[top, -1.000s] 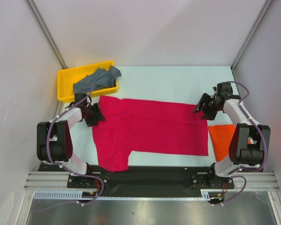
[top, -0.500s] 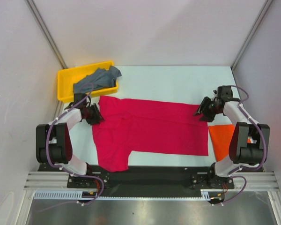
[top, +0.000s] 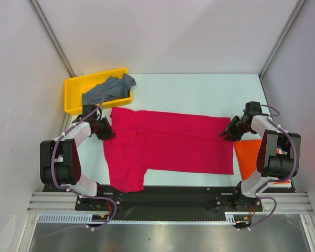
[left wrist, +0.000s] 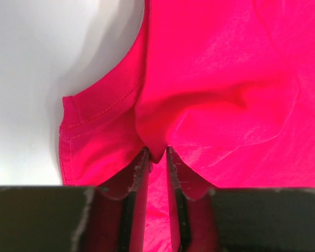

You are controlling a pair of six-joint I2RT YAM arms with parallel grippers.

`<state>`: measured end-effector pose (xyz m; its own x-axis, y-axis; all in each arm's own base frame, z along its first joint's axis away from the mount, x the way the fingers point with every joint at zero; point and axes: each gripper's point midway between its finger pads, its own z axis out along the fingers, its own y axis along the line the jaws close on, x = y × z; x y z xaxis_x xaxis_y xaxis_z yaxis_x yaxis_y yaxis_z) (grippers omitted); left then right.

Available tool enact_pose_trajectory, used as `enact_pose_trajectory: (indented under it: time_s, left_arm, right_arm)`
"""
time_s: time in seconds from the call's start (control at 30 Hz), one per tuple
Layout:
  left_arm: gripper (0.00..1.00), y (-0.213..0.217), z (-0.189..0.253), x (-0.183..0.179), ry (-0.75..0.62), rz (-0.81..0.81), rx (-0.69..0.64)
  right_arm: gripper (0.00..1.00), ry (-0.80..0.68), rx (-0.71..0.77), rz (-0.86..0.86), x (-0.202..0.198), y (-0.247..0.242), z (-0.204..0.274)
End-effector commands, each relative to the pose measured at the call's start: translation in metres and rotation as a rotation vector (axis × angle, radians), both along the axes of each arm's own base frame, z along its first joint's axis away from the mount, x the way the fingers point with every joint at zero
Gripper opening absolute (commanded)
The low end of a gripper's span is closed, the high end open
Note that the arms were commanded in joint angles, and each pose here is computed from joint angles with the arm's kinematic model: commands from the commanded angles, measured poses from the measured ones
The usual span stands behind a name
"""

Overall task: Fold and stack the t-shirts
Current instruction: Fold the tshirt

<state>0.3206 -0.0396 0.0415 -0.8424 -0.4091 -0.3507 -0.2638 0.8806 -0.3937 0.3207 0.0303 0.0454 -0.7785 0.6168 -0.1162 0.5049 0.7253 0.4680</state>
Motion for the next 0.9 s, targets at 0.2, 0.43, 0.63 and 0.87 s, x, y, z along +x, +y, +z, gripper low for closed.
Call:
enact_pose_trajectory:
  time_s: [0.2, 0.43, 0.63, 0.87]
  left_arm:
    - [0.17, 0.005, -0.008, 0.000, 0.021, -0.007, 0.014]
    - [0.00, 0.008, -0.014, 0.000, 0.038, -0.012, 0.036]
    - [0.00, 0.007, 0.001, 0.004, 0.000, -0.013, 0.026]
    - [0.00, 0.001, 0.023, 0.009, -0.045, -0.014, -0.007]
  right_arm:
    - [0.36, 0.012, -0.019, -0.036, -0.002, -0.005, -0.004]
    - [0.35, 0.033, -0.051, -0.048, -0.004, -0.011, -0.009]
    - [0.35, 0.029, -0.096, -0.069, -0.006, -0.021, -0.009]
    - [0.36, 0.041, -0.138, -0.090, -0.003, -0.032, -0.013]
